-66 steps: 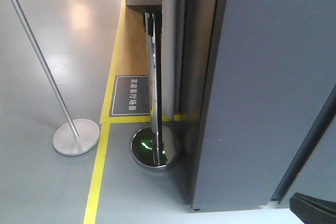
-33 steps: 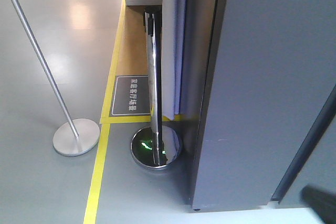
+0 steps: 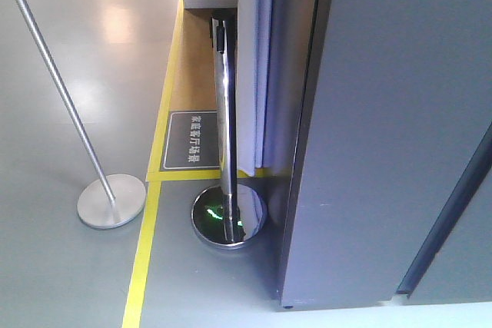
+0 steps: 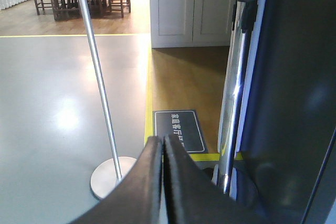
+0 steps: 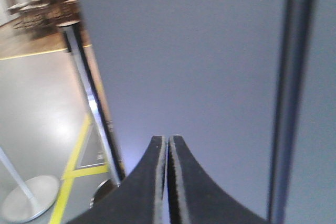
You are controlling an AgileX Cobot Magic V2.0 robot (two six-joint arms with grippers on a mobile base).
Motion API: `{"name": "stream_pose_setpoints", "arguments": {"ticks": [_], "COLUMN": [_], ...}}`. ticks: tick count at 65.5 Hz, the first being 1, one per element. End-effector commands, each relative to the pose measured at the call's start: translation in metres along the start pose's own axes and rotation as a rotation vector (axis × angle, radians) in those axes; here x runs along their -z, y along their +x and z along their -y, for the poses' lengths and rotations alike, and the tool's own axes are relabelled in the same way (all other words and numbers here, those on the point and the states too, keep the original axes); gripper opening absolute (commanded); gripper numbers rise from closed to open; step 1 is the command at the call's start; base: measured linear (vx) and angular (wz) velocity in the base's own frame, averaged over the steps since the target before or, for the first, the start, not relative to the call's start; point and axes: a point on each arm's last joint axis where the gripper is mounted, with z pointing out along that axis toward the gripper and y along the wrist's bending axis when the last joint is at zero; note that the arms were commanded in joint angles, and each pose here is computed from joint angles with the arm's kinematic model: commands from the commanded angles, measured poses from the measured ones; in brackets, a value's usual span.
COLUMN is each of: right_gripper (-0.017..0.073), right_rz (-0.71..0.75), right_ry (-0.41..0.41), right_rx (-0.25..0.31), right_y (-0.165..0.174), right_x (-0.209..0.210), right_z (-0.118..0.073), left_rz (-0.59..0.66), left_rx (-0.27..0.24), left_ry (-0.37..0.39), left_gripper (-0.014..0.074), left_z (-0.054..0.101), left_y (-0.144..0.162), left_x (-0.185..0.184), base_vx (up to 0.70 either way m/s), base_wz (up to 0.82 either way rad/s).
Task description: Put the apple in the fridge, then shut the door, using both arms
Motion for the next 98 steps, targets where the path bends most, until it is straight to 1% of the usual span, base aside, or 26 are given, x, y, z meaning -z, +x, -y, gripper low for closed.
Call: {"name": "stream_pose_setpoints", "arguments": {"ticks": [1, 4, 11, 14, 23, 24, 38, 54, 98], "right_gripper": [-0.0002, -0.0002, -0.0002, -0.0002, -0.0002, -0.0002, -0.0002, -0.0002, -0.0002], "right_rz": [0.104, 0.096, 0.095, 0.123, 0.227, 0.221, 0.221, 0.25, 0.257], "right_ry": [0.022, 0.024, 0.022, 0.014, -0.02, -0.019, -0.016, -0.021, -0.023], "right_rx": [-0.003, -0.019, -0.021, -0.021, -0.043, -0.045, -0.018, -0.009, -0.015], "right_y": [-0.011, -0.008, 0.0, 0.002, 0.013, 0.013, 0.012, 0.01, 0.009], "right_x": [0.002, 0.001, -0.003, -0.005, -0.01, -0.01, -0.01, -0.01, -0.01], "right_z": [0.002, 0.002, 0.003, 0.003, 0.004, 0.004, 0.004, 0.003, 0.003], "left_rz": [0.056, 0.056, 0.056, 0.056, 0.056, 0.056, 0.056, 0.056, 0.056], "left_rx": [-0.005, -0.005, -0.005, -0.005, -0.005, -0.005, -0.005, -0.005, -0.005], "left_ry": [0.028, 0.028, 0.028, 0.028, 0.028, 0.028, 0.028, 0.028, 0.028], "left_gripper": [-0.0008, -0.0008, -0.0008, -0.0008, -0.0008, -0.0008, -0.0008, -0.0008, -0.0008], "left_z": [0.002, 0.002, 0.002, 0.002, 0.002, 0.002, 0.002, 0.002, 0.002], "left_y": [-0.001, -0.001, -0.001, -0.001, -0.001, -0.001, -0.001, -0.001, -0.001], "left_x": [0.0, 0.0, 0.0, 0.0, 0.0, 0.0, 0.0, 0.0, 0.0], "base_vx": [0.0, 0.0, 0.0, 0.0, 0.0, 0.0, 0.0, 0.0, 0.0], "base_wz": [0.0, 0.0, 0.0, 0.0, 0.0, 0.0, 0.0, 0.0, 0.0]}}
